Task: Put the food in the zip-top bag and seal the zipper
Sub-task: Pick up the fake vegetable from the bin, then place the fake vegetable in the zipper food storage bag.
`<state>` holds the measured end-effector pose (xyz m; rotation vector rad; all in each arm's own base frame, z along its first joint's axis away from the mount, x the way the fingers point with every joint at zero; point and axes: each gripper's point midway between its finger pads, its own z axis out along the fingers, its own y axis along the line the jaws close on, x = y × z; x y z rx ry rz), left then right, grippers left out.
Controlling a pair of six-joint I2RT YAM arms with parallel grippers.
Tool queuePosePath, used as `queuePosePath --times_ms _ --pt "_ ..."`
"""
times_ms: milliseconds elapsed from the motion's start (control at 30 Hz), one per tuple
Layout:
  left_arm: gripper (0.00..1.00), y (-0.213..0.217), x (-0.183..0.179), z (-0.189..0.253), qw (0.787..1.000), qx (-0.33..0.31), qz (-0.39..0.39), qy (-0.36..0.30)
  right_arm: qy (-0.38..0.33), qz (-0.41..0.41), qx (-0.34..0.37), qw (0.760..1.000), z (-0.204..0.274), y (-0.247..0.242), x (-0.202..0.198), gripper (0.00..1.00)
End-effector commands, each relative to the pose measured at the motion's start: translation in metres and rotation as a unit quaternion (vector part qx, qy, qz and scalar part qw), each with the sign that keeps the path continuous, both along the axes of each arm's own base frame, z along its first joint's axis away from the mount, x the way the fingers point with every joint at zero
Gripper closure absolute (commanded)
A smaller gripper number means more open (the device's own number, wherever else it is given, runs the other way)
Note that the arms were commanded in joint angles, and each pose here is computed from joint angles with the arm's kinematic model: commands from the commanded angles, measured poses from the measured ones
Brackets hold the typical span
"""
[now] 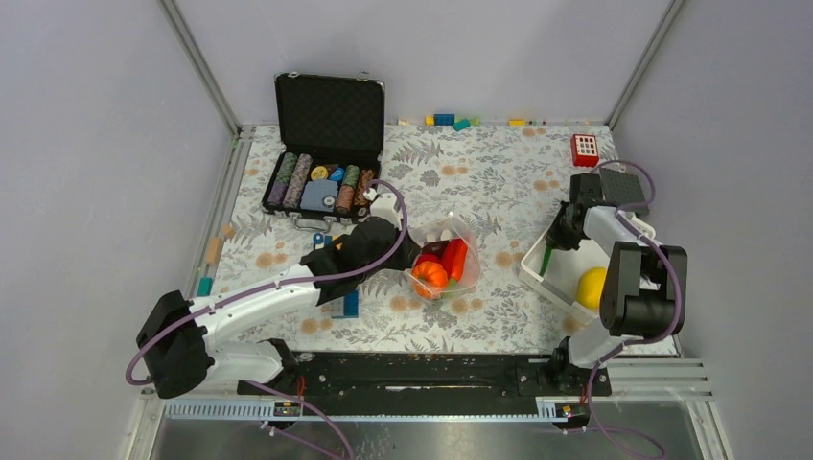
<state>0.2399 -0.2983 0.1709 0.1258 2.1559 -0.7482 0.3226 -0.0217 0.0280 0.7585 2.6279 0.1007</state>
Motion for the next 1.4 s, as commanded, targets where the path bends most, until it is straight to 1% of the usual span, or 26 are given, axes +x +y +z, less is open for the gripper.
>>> queuePosePath --times_ms 0,100,200,333,367,467,600,733,800,900,1000,1067,1100,1167,1300,1333,1367 --pt "1.00 -0.009 0.011 0.030 0.999 -0.029 0.009 -0.024 -0.023 -0.019 -0.099 0.995 0.032 -0.030 -0.005 1.00" --pt "1.00 -0.011 0.011 0.030 0.999 -0.028 0.008 -0.022 -0.044 -0.041 -0.147 0.987 0.052 -0.047 -0.018 1.00" --pt "1.00 -0.012 0.010 0.031 0.999 -0.032 0.007 -0.020 -0.066 -0.053 -0.178 0.980 0.073 -0.057 -0.027 1.00" --pt "1.00 -0.014 0.010 0.034 0.999 -0.040 0.007 -0.023 -0.129 -0.065 -0.202 0.969 0.114 -0.063 -0.034 1.00" --pt "1.00 -0.014 0.010 0.035 0.999 -0.042 0.007 -0.024 -0.149 -0.066 -0.196 0.967 0.123 -0.061 -0.035 1.00" --pt "1.00 -0.014 0.011 0.033 0.999 -0.041 0.009 -0.023 -0.241 -0.037 -0.155 0.957 0.155 -0.040 -0.030 1.00" --pt "1.00 -0.012 0.012 0.034 0.999 -0.042 0.015 -0.024 -0.350 0.034 -0.079 0.933 0.196 0.002 -0.028 1.00" --pt "1.00 -0.013 0.015 0.039 0.998 -0.048 0.022 -0.029 -0.432 0.135 0.026 0.891 0.236 0.059 -0.036 1.00" --pt "1.00 -0.013 0.016 0.041 0.998 -0.049 0.024 -0.030 -0.463 0.190 0.065 0.863 0.256 0.089 -0.043 1.00" --pt "1.00 -0.012 0.017 0.042 0.998 -0.047 0.028 -0.029 -0.495 0.279 0.098 0.817 0.282 0.137 -0.061 1.00" --pt "1.00 -0.009 0.017 0.042 0.998 -0.045 0.037 -0.025 -0.517 0.339 0.113 0.778 0.300 0.172 -0.075 1.00" --pt "1.00 -0.010 0.017 0.042 0.998 -0.046 0.039 -0.022 -0.532 0.381 0.120 0.747 0.307 0.195 -0.084 1.00" --pt "1.00 -0.009 0.017 0.041 0.998 -0.043 0.040 -0.019 -0.536 0.395 0.121 0.736 0.309 0.204 -0.086 1.00" --pt "1.00 -0.008 0.016 0.038 0.998 -0.040 0.042 -0.014 -0.531 0.427 0.124 0.721 0.306 0.223 -0.091 1.00" --pt "1.00 -0.009 0.015 0.038 0.998 -0.047 0.045 -0.007 -0.544 0.475 0.122 0.681 0.304 0.259 -0.097 1.00" --pt "1.00 -0.010 0.014 0.039 0.998 -0.050 0.043 -0.006 -0.546 0.484 0.120 0.674 0.301 0.268 -0.099 1.00" --pt "1.00 -0.010 0.014 0.040 0.998 -0.052 0.043 -0.005 -0.544 0.488 0.115 0.673 0.296 0.273 -0.098 1.00"
